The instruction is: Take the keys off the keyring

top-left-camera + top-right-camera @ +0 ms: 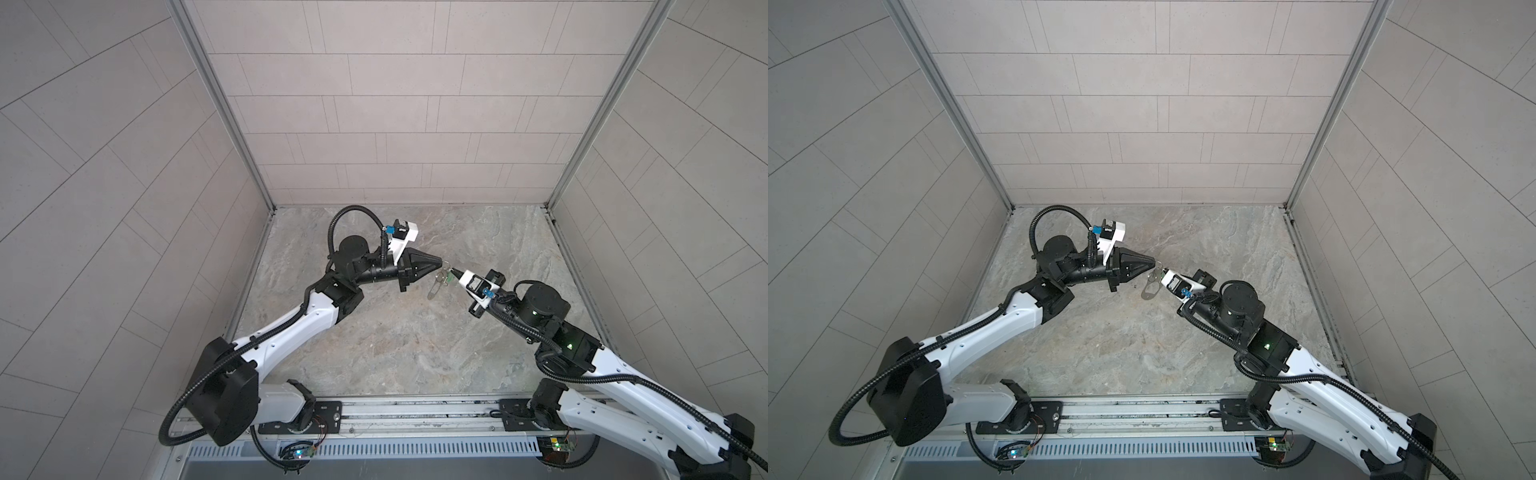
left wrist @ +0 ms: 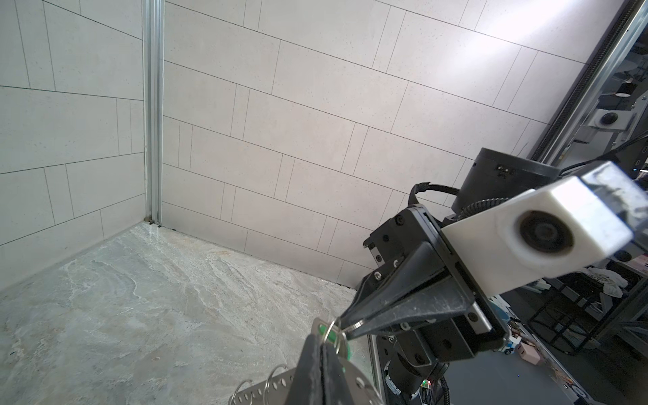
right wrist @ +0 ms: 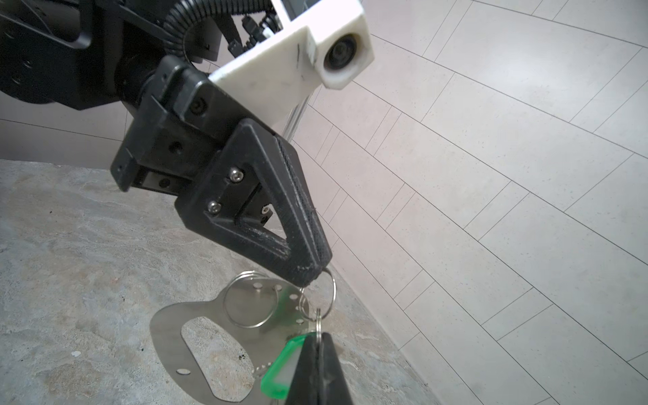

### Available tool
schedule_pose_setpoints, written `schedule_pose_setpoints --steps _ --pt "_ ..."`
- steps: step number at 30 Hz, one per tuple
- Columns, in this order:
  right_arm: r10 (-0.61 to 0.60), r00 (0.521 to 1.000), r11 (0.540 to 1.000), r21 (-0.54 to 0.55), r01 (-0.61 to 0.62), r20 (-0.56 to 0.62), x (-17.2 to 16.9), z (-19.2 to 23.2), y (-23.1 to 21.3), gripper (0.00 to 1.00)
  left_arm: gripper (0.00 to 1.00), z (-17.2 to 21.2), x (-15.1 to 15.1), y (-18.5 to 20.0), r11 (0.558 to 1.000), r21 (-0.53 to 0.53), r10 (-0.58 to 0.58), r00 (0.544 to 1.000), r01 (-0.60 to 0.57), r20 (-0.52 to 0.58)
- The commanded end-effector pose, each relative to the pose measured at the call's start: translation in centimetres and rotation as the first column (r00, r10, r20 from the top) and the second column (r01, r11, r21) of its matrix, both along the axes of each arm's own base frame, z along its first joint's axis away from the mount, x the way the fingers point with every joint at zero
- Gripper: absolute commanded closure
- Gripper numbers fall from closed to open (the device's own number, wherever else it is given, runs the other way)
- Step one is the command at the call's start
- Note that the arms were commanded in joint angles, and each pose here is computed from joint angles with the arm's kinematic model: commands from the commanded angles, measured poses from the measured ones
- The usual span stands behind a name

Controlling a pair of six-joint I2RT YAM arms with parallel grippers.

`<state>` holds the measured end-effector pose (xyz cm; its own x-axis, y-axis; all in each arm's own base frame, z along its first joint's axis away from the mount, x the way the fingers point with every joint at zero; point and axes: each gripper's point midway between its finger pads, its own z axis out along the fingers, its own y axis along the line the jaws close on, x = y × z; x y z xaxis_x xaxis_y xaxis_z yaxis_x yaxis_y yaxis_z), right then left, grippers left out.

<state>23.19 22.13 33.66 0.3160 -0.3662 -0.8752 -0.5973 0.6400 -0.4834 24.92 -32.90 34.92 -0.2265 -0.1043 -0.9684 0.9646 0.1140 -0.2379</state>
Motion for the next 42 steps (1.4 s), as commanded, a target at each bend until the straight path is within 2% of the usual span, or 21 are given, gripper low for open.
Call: schedule_pose_setpoints --steps 1,13,18,21,23,26,29,35,42 --pt "0.019 0.999 0.999 0.028 -0.02 0.027 -0.4 0.7 -0.2 1.0 1.0 2.7 0.0 0.4 0.998 -0.059 0.002 0.998 0.002 0.062" --pt "0.013 1.0 0.999 0.032 -0.013 0.026 -0.1 0.3 -0.3 1.0 1.0 3.1 0.1 0.4 0.998 -0.067 0.0 0.998 0.004 0.062" --pt "0.029 1.0 0.999 0.027 -0.029 0.013 0.1 -0.2 -0.1 1.0 0.99 1.2 0.4 0.5 1.0 0.019 0.007 0.997 -0.009 0.076" --pt "0.049 0.999 0.999 0.019 -0.049 -0.001 0.0 -0.2 0.0 1.0 0.79 0.1 0.7 1.2 0.994 0.112 0.006 0.993 -0.019 0.115" --pt "0.068 0.998 0.998 0.009 -0.068 -0.019 -0.1 -0.3 0.1 1.0 0.69 -1.2 0.5 1.5 0.974 0.226 -0.009 0.988 -0.026 0.153" --pt "0.093 0.995 0.996 -0.002 -0.093 -0.041 -0.3 -0.7 0.3 1.0 0.66 -2.3 0.7 2.1 0.936 0.348 -0.026 0.973 -0.056 0.229" --pt "0.119 0.99 0.993 -0.012 -0.121 -0.079 -0.4 -1.3 0.7 1.0 0.6 -2.7 1.1 2.4 0.91 0.407 -0.035 0.96 -0.085 0.279" --pt "0.167 0.975 0.985 -0.019 -0.172 -0.149 -0.5 -2.4 1.3 1.0 0.53 -4.1 0.7 2.3 0.913 0.402 -0.061 0.956 -0.063 0.288" --pt "0.237 0.938 0.965 -0.05 -0.257 -0.253 -0.6 -4.0 2.3 1.0 0.5 -6.7 0.5 2.9 0.882 0.465 -0.075 0.955 -0.071 0.288"
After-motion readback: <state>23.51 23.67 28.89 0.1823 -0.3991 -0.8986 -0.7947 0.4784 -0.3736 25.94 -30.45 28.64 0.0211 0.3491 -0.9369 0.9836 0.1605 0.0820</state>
